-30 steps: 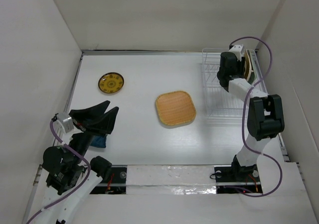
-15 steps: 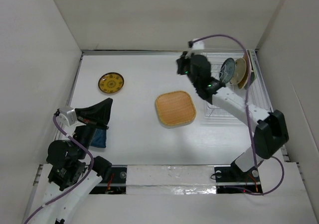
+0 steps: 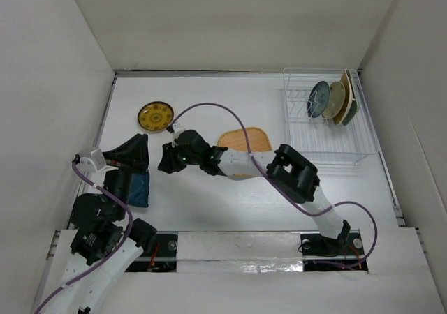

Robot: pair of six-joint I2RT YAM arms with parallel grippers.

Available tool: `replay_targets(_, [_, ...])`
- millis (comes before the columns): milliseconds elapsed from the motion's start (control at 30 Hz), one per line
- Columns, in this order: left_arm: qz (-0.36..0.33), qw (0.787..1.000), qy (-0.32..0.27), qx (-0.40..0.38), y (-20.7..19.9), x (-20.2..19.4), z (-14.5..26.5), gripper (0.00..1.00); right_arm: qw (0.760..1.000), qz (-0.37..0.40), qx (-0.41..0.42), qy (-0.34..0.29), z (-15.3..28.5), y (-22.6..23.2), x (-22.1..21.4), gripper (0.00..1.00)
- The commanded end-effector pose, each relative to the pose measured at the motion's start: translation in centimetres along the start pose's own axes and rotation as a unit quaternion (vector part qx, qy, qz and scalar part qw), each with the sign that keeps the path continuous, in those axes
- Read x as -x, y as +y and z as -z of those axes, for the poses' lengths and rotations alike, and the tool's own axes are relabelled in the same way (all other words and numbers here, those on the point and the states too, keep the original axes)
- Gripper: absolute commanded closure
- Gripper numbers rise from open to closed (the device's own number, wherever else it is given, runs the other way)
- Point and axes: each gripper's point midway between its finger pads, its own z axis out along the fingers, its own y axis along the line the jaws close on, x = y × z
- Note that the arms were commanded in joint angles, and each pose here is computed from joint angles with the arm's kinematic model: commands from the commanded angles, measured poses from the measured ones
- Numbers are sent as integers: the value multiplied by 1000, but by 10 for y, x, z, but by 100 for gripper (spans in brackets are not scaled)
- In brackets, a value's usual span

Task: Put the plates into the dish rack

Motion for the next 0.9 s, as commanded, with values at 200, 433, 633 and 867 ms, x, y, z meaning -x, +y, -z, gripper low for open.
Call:
replay_targets(200, [-10, 1000, -8, 27, 8, 0, -9, 75, 995, -60, 76, 12, -53, 46, -20, 46])
replay_targets(433, [-12, 1000, -3, 22, 6, -2, -10, 73, 991, -98, 85, 32, -79, 41, -39, 42])
replay_targets(633, [-9, 1000, -10, 16, 5, 2, -7, 72, 990, -111, 76, 38, -97, 39, -48, 42])
replay_targets(867, [-3, 1000, -19, -3, -1, 8, -2, 71, 991, -105, 69, 42, -99, 41, -51, 49])
